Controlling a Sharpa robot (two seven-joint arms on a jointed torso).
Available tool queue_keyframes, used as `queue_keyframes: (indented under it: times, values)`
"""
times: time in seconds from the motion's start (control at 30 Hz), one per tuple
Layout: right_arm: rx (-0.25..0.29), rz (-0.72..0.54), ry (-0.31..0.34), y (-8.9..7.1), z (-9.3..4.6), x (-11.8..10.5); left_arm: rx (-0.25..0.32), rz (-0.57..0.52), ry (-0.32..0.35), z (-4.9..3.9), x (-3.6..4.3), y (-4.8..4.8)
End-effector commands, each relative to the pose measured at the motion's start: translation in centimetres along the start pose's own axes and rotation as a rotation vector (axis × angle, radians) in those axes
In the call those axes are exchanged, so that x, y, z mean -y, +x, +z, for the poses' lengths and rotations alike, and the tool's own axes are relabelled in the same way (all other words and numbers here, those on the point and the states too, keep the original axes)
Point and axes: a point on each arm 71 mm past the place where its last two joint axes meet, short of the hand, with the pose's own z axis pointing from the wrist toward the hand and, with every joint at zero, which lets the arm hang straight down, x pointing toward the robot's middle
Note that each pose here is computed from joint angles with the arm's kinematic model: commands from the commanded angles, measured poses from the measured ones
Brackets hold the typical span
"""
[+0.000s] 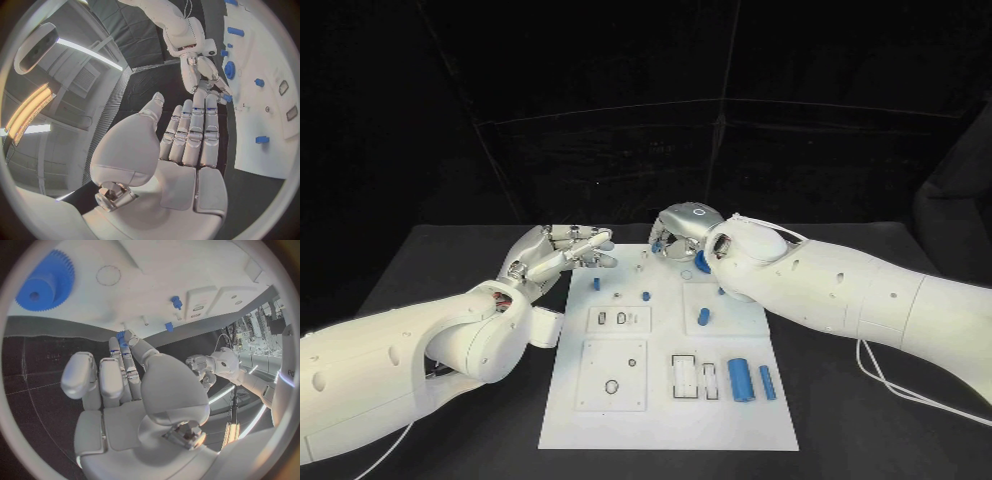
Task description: Assemble the parts on the task board
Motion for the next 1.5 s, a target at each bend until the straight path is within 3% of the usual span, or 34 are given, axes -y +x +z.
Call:
queue_keyframes:
  times: [0.03,1.0,1.5]
  values:
    - [0.016,-0.010,0.003,-0.2,0.4,-0.1,-0.016,-0.002,0.009,0.09,0.15,0.16]
    - [-0.063,-0.019,-0.011,0.9,2.5,-1.8,-0.022,-0.001,0.015,0.51,0.46,0.44]
    - [-0.092,-0.037,0.036,1.2,2.8,-1.5,-0.025,0.001,0.021,0.66,0.82,0.43]
